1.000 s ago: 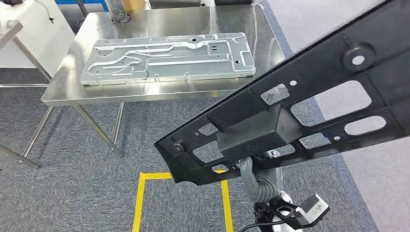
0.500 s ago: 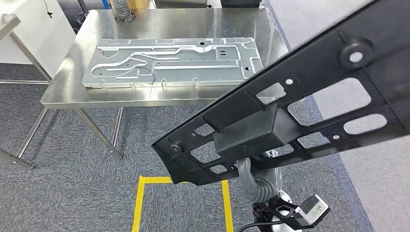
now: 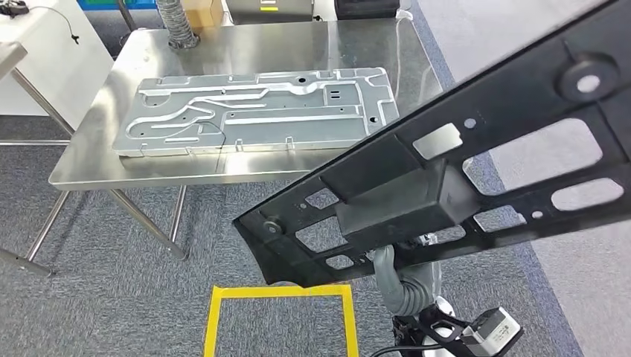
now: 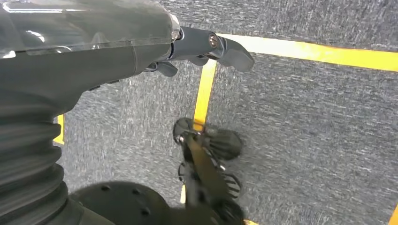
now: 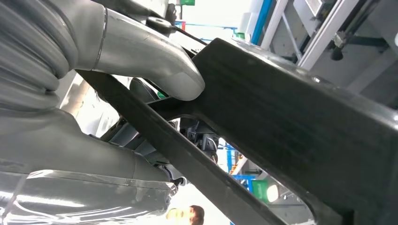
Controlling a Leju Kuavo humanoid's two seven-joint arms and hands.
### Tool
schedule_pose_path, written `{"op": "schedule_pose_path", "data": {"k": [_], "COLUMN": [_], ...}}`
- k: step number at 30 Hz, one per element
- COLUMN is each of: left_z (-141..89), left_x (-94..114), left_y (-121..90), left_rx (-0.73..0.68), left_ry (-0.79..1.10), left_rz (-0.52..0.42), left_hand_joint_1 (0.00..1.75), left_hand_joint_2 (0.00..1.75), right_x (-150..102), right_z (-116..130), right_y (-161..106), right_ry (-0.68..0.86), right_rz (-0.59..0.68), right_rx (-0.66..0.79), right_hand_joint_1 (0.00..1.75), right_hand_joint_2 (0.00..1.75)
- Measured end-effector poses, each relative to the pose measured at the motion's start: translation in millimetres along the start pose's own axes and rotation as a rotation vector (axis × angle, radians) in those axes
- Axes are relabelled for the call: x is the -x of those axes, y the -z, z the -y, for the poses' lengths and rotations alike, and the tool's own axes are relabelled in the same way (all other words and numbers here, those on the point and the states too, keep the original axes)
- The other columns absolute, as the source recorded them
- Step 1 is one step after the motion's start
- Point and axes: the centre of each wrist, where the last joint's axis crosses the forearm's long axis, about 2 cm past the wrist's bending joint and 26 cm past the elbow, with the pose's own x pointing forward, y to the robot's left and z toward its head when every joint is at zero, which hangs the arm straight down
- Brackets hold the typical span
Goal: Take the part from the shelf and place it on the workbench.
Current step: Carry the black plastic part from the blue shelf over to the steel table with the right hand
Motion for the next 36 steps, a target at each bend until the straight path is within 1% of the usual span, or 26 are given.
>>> {"op": "schedule_pose_path", "data": {"k": [4, 11, 22, 27, 32, 36], "left_z": [-3, -5, -5, -3, -3, -4], "left_x": [4, 2, 2, 1, 4, 7], "left_y": [-1, 0, -1, 0, -1, -2], "left_rx": [-0.005, -0.009, -0.004, -0.006, -0.017, -0.026], "left_ry": [0.003, 0.003, -0.012, -0.024, -0.029, -0.036], "left_rz": [-0.007, -0.003, -0.004, 0.005, 0.001, -0.006], "left_hand_joint_1": [0.00, 0.00, 0.00, 0.00, 0.00, 0.00], "left_hand_joint_2": [1.75, 1.75, 1.75, 1.75, 1.75, 1.75], "right_x": [-3, -8, -7, -7, -8, -10], "right_z": [-1, -1, 1, 7, 15, 23], "right_y": [-2, 0, 0, 7, 8, 12], "right_ry": [-0.006, -0.016, -0.034, -0.063, -0.098, -0.179], "right_rz": [0.005, 0.028, 0.031, 0.064, 0.075, 0.092], "right_rx": [-0.003, 0.000, -0.005, 0.014, 0.041, 0.069], "right_hand_joint_1": [1.75, 1.75, 1.75, 1.75, 1.75, 1.75], "right_hand_joint_2": [1.75, 1.75, 1.75, 1.75, 1.75, 1.75]}}
